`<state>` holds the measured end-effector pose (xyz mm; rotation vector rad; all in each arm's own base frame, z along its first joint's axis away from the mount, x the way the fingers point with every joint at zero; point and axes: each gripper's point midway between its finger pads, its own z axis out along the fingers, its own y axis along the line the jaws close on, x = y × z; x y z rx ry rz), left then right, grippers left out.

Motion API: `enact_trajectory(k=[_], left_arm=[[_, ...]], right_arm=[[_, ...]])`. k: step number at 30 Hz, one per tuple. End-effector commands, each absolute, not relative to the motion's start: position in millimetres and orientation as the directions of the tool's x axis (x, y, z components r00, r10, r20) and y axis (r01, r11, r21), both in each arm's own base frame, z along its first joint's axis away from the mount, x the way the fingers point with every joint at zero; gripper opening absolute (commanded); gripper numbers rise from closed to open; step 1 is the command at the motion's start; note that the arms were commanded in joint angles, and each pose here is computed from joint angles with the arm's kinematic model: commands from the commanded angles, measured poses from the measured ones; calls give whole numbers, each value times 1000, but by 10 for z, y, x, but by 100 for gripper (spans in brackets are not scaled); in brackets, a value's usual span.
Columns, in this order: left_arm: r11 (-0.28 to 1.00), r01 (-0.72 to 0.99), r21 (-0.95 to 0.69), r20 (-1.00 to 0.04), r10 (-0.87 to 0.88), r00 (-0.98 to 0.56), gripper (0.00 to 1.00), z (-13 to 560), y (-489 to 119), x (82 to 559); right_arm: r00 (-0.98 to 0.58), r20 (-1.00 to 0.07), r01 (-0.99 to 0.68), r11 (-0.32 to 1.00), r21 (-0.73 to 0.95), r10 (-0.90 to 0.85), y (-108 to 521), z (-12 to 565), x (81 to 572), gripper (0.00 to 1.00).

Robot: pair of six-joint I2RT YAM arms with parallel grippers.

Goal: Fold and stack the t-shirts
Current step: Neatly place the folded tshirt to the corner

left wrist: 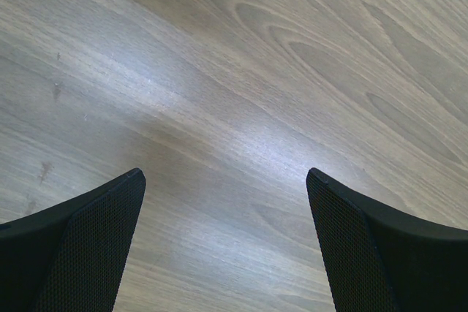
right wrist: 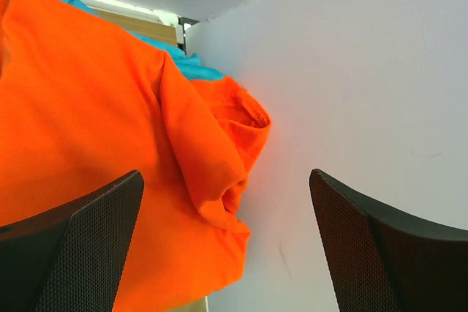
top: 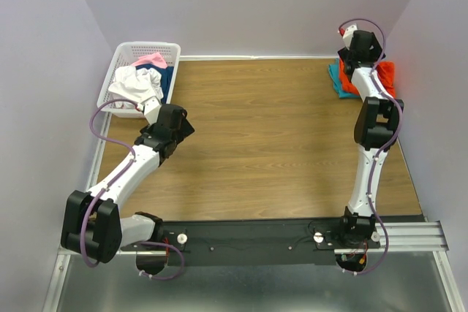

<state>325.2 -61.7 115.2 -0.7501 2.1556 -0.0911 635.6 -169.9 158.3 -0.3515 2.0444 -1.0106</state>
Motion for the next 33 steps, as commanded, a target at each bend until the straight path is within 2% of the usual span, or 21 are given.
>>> enact_trajectory(k=[1,5,9,11,15,17,18,22,33], left_arm=[[813,-487,-320,-722,-542,-430,98,1291,-569,3357],[814,-481,-326,-727,-541,-423,98,1312,-564,3354],[815,-470,-340,-727,-545,-418,98,1332,-578,3348],[816,-463,-347,-726,-546,-418,98,1330,-591,3348],[817,-454,-355,-725,-547,-418,98,1328,-609,3352],[825,-436,-360,-731,-540,-417,98,1338,-631,3383],[827,-423,-370,-732,-540,-415,98,1356,-656,3422],[841,-404,-359,-733,-522,-435,98,1375,-702,3509],[854,-368,-369,-698,-516,-497,98,1314,-857,3609]], right_arm=[[-575,-636,168,686,-708,-515,-1688,1815,6402,100],[-546,-679,195,714,-672,-490,-1636,1965,6355,100],[-498,-767,266,771,-579,-405,-1576,2071,6358,100],[-476,-833,391,781,-487,-281,-1624,2104,6307,100],[-475,-876,496,797,-344,-82,-1604,2117,6188,100],[-384,-918,597,786,-161,103,-1538,2166,6112,100],[-358,-909,613,788,-57,213,-1438,2041,6062,100],[-315,-852,589,790,171,419,-1101,1833,5994,100],[-305,-796,686,700,197,523,-1206,1202,6044,100]])
